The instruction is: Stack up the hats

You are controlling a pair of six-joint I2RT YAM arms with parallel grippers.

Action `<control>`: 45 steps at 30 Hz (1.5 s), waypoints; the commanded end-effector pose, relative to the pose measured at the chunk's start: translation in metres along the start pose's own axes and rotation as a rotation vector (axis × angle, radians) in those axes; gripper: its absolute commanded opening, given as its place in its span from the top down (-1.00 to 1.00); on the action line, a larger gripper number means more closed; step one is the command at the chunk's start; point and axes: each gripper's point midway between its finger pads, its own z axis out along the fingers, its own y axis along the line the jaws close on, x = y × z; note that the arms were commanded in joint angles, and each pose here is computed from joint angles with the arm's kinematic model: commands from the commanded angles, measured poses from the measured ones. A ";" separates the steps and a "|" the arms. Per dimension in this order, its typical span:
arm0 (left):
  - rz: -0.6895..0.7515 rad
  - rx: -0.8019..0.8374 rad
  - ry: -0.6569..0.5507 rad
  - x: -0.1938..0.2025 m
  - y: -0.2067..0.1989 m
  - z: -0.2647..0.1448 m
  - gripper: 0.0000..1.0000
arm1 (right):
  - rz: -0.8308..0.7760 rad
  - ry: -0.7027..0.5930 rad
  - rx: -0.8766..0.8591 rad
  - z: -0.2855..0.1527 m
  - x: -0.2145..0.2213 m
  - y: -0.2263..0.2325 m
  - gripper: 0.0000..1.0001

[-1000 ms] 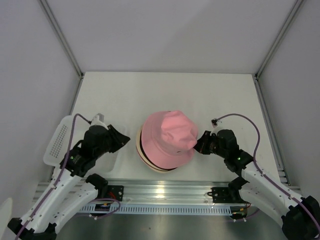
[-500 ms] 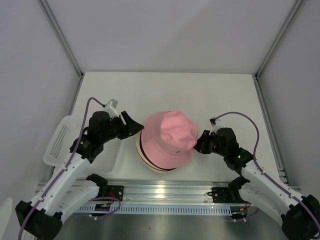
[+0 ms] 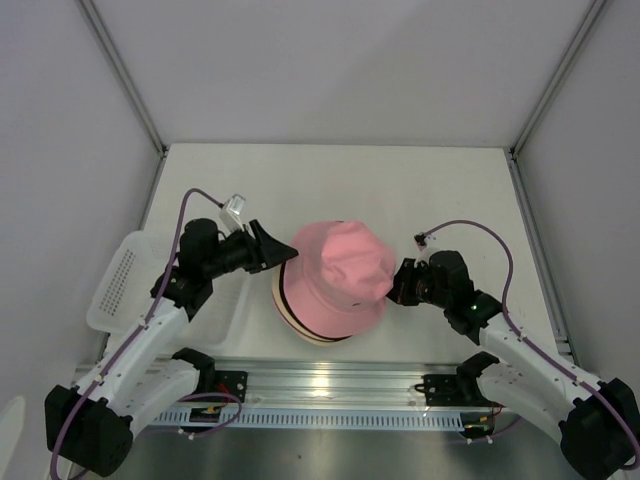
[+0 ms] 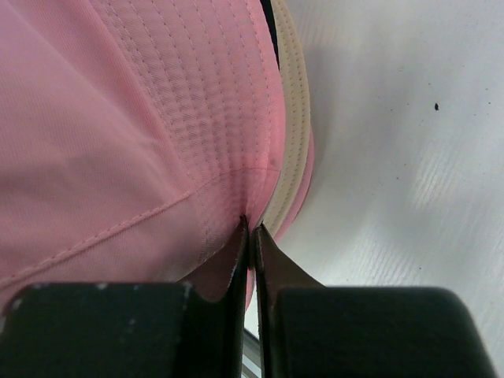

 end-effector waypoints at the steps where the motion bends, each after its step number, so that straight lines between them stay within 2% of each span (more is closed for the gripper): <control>1: -0.001 0.088 0.020 -0.001 -0.012 0.005 -0.07 | -0.030 -0.045 -0.052 -0.002 -0.018 0.017 0.86; 7: -0.031 0.007 0.027 0.005 0.009 0.010 -0.06 | -0.033 -0.046 -0.053 -0.003 -0.021 0.020 0.86; 17: -0.044 0.042 0.051 0.009 0.006 0.013 -0.09 | -0.029 -0.041 -0.062 -0.002 -0.021 0.022 0.88; 18: -0.052 0.050 0.058 0.012 0.007 0.013 -0.04 | -0.030 -0.041 -0.062 -0.003 -0.021 0.022 0.88; 19: -0.041 0.098 0.052 0.009 -0.003 0.013 0.13 | -0.030 -0.040 -0.058 -0.003 -0.021 0.021 0.88; 21: -0.055 0.109 0.059 0.012 -0.002 0.014 0.32 | -0.033 -0.045 -0.059 -0.004 -0.022 0.022 0.88; 22: -0.055 0.123 0.058 0.011 -0.005 0.014 0.47 | -0.030 -0.042 -0.056 -0.004 -0.021 0.021 0.88; 24: -0.071 0.114 0.067 0.014 0.000 0.017 0.59 | -0.030 -0.046 -0.055 -0.004 -0.022 0.021 0.88; 25: -0.079 0.111 0.072 0.015 0.002 0.018 0.73 | -0.031 -0.049 -0.057 -0.004 -0.022 0.021 0.88; 28: -0.100 0.118 0.083 0.020 0.007 0.021 0.98 | -0.029 -0.047 -0.056 -0.004 -0.023 0.022 0.88; 32: -0.104 0.127 0.065 0.019 0.007 0.022 0.99 | -0.034 -0.049 -0.049 -0.004 -0.024 0.021 0.88; 35: -0.099 0.051 0.035 0.017 0.021 0.022 0.99 | -0.035 -0.052 -0.031 -0.006 -0.026 0.019 0.88; 38: -0.074 -0.178 0.009 0.015 0.053 0.017 0.99 | -0.024 -0.049 0.028 -0.006 -0.025 0.010 0.87; 39: -0.071 -0.327 0.015 0.024 0.078 0.012 0.99 | -0.025 -0.037 0.044 -0.006 -0.024 0.007 0.86; 40: -0.038 -0.374 0.020 0.025 0.085 0.010 0.99 | -0.036 -0.034 0.057 -0.006 -0.024 0.005 0.85; 45: 0.006 -0.425 0.067 0.049 0.093 0.016 0.99 | -0.058 -0.027 0.106 -0.008 -0.029 0.000 0.84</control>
